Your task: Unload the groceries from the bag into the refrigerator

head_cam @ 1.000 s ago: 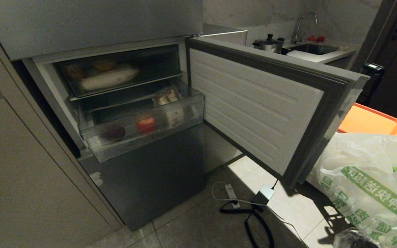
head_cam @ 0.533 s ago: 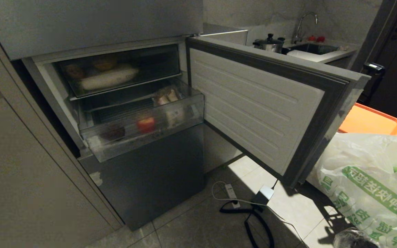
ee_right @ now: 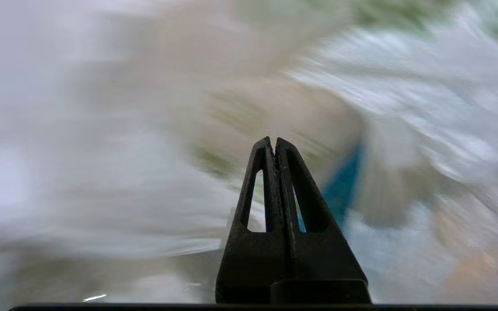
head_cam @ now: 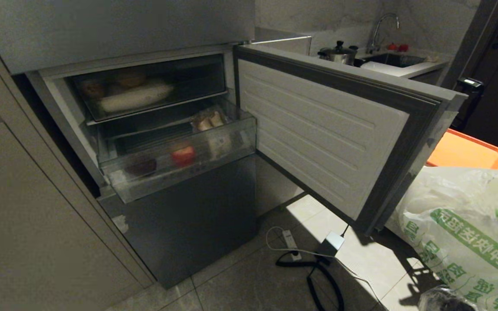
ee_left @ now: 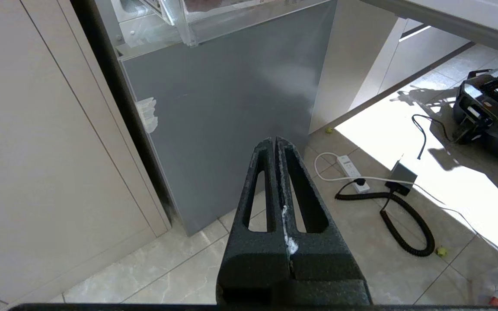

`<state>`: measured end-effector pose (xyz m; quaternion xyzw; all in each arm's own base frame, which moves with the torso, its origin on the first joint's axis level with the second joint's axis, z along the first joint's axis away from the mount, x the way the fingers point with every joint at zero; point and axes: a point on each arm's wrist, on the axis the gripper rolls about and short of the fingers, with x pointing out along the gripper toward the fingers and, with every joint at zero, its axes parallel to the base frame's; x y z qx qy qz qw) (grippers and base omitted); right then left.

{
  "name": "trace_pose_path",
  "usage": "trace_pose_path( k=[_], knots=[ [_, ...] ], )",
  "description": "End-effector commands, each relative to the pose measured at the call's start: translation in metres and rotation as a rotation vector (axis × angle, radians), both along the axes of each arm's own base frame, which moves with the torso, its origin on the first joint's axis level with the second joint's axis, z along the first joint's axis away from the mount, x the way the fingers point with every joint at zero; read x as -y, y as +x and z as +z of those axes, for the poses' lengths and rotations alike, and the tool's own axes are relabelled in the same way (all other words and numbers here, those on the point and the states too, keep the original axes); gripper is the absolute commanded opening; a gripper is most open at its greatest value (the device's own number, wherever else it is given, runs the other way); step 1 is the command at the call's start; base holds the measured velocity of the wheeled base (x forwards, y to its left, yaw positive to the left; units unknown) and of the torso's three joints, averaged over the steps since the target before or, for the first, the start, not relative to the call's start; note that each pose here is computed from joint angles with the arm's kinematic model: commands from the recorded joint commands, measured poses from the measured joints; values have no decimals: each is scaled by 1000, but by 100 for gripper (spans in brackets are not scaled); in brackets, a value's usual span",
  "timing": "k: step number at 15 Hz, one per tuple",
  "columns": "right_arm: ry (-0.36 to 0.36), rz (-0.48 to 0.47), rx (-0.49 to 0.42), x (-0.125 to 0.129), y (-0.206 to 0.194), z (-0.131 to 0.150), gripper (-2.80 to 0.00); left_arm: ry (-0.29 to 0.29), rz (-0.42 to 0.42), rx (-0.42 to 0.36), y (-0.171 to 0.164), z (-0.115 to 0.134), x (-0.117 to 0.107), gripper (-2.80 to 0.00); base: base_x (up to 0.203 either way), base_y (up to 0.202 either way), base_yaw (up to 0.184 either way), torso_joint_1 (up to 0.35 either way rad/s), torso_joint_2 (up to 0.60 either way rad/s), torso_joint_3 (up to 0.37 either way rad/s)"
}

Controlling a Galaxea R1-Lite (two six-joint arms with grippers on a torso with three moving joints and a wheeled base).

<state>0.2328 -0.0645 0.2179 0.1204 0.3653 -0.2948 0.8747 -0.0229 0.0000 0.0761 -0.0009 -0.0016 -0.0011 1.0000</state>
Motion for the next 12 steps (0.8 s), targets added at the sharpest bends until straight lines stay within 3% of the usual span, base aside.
trace_pose_path(
  k=[1,5,8,12],
  knots=[
    [16,-56,-31,12,1,-5,-280,0,1,-2,0,0,0,-280,0,0,0,0,0,0],
    [68,-222,-105,22,-12,-19,-280,0,1,-2,0,0,0,-280,0,0,0,0,0,0],
    [156,-220,-147,24,-20,-35,-280,0,1,-2,0,0,0,-280,0,0,0,0,0,0],
    [165,-315,-158,39,-35,-36,-280,0,1,-2,0,0,0,-280,0,0,0,0,0,0]
  ],
)
